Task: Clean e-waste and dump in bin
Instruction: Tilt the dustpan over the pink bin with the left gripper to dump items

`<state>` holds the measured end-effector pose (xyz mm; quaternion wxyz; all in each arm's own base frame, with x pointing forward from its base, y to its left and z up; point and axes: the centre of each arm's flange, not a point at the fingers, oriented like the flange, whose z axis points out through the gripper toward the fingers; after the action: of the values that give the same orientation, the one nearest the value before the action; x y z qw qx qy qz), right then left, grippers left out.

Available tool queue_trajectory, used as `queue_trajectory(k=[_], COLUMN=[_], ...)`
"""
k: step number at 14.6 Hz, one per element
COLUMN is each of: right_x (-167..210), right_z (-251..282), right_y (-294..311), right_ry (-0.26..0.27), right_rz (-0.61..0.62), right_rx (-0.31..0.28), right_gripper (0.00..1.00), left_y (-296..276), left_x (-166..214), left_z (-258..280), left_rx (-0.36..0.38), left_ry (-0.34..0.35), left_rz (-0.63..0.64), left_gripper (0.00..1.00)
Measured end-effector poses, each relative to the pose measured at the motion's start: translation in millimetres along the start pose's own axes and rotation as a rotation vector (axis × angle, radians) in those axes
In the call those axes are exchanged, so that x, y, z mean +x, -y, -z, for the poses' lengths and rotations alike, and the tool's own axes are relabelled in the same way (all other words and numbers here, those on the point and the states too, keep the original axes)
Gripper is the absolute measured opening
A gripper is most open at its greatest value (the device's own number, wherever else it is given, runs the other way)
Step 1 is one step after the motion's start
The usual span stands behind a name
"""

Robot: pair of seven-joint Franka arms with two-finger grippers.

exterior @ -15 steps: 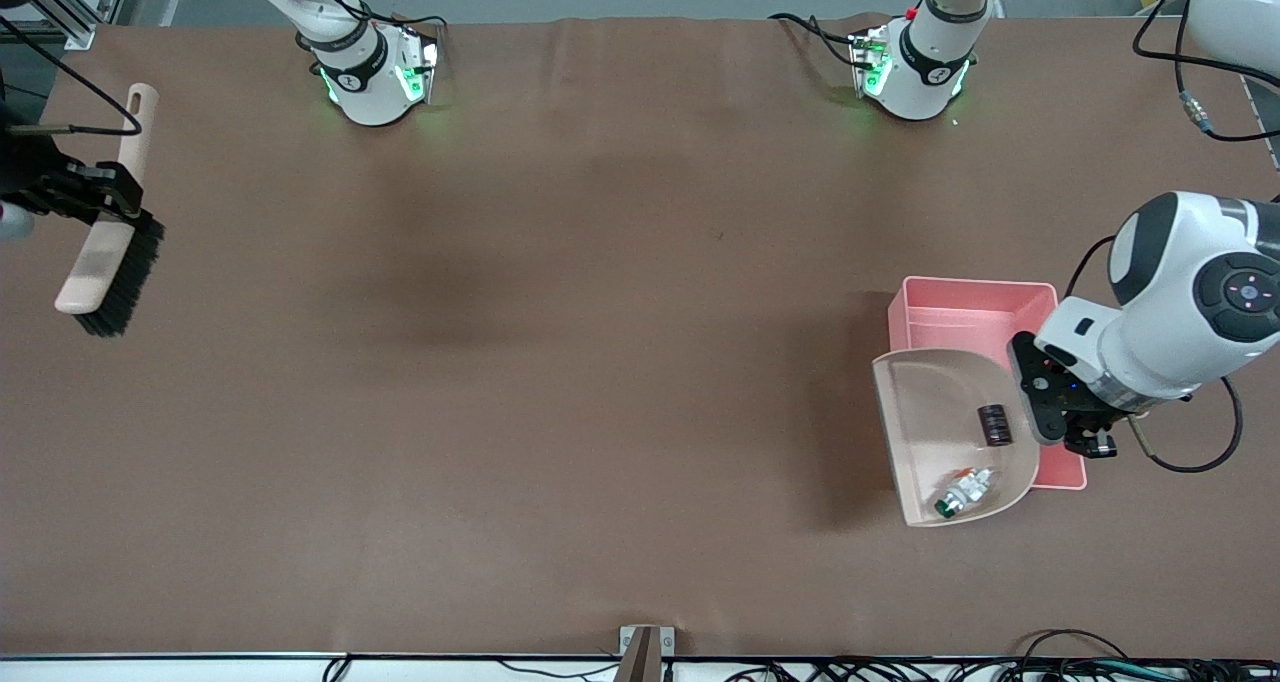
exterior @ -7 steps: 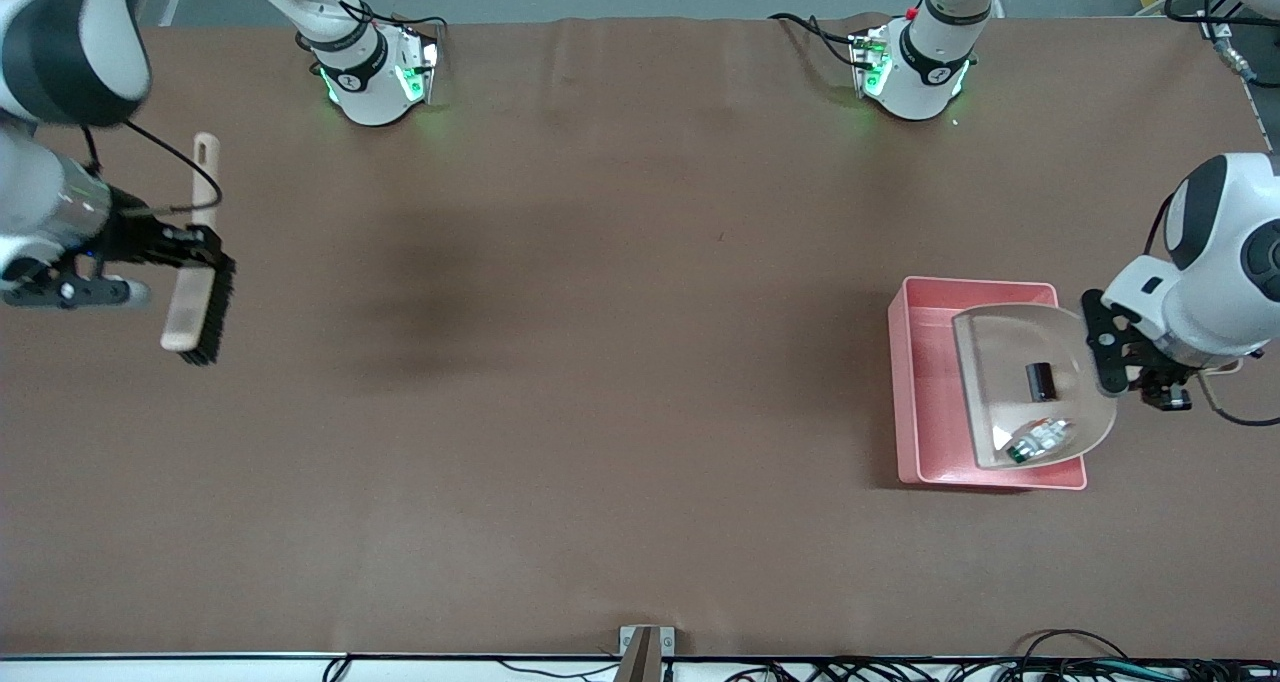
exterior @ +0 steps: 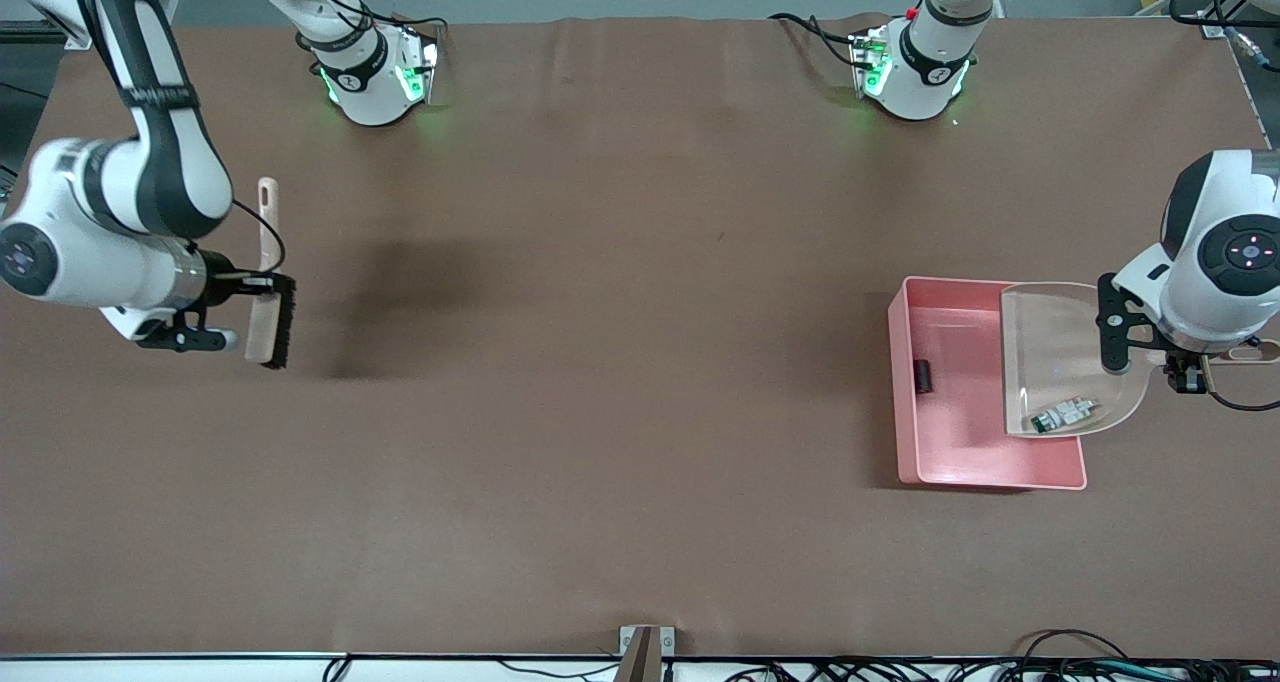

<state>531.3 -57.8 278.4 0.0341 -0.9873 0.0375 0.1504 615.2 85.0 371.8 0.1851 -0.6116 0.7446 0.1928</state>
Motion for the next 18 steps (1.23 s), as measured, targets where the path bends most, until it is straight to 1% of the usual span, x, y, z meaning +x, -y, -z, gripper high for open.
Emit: queue_trajectory(k=[2,4,6,9,12,14,16,17,18], right_x=[5.5,10.3,12.3,12.7,14.6,15.3,15.3,15.3,15.3], right_z=[-37.8,-54.7,-60.7,-62.5,-69.3,-72.3,-72.9,-72.9,-72.9], right_y=[-6.4,-8.6,-9.6,-10.3,-12.6,-14.4,-15.3,-15.2,-15.1], right_ry=[-0.011,-0.026,-0.029,-0.028,-0.029,-0.028,-0.027,-0.027,-0.027], right_rz=[-0.01,-0.014,-0.015,-0.017,-0.021,-0.024,-0.026,-0.025,-0.025], right_rx=[0.008,0.012,0.014,0.014,0.017,0.019,0.02,0.02,0.02], right_gripper=[0.42,0.42,0.42,0.42,0.42,0.42,0.42,0.42,0.43], left_y=[1.1,3.1,6.1,10.7,16.4,21.2,25.8,28.4,31.2], left_x=[0.7,3.7,9.0,18.1,24.8,27.8,19.8,14.0,9.5], left_z=[1.0,4.3,10.6,20.9,35.8,51.7,68.6,77.6,87.9], left_rx=[0.01,0.02,0.036,0.061,0.101,0.132,0.157,0.167,0.176], left_ry=[0.042,0.087,0.134,0.163,0.207,0.216,0.209,0.187,0.149], left_rz=[-0.024,-0.017,-0.026,-0.046,-0.081,-0.082,-0.051,-0.024,0.007], left_gripper=[0.33,0.33,0.33,0.33,0.33,0.33,0.33,0.33,0.33])
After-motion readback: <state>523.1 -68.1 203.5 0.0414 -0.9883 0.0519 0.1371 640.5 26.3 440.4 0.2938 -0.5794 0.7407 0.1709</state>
